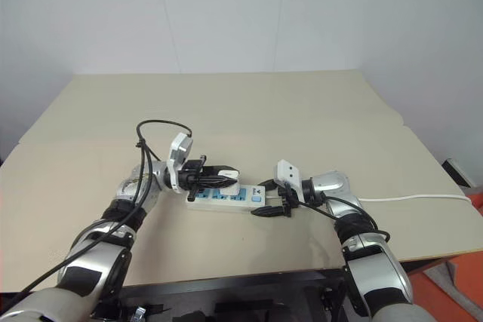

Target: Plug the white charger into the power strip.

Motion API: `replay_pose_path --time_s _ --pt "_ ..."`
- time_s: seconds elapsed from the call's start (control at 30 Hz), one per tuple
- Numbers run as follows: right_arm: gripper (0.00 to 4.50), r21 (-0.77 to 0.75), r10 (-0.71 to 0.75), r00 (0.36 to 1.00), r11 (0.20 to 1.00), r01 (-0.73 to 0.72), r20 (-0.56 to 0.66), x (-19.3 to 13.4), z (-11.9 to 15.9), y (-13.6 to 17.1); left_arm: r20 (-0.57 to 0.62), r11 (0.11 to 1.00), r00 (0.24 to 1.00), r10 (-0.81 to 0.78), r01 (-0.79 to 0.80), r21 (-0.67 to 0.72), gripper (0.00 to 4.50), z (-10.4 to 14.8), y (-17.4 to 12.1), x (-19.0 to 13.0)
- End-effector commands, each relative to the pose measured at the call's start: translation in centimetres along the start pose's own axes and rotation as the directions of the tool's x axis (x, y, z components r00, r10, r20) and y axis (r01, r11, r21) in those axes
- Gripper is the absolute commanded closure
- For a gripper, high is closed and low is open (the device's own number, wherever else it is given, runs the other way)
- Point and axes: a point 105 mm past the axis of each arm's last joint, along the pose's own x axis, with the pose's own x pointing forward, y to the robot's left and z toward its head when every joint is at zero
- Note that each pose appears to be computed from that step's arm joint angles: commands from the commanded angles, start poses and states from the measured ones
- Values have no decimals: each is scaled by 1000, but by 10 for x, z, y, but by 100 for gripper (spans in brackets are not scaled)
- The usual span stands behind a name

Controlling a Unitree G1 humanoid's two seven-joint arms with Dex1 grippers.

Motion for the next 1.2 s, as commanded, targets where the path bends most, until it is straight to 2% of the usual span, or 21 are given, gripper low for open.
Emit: replay_pose_path --time_s 0.03,0.43,1.2 --pt "109 68 103 992 993 -99 -69 11 -24 21 -1 999 1000 -20 20 41 347 9 2 6" --pt "109 70 119 990 991 -113 -75 13 -26 26 -60 998 997 -39 41 37 347 -4 7 21" --pt "109 68 113 991 992 -108 -76 14 -26 26 -102 999 995 5 -1 42 347 -21 11 16"
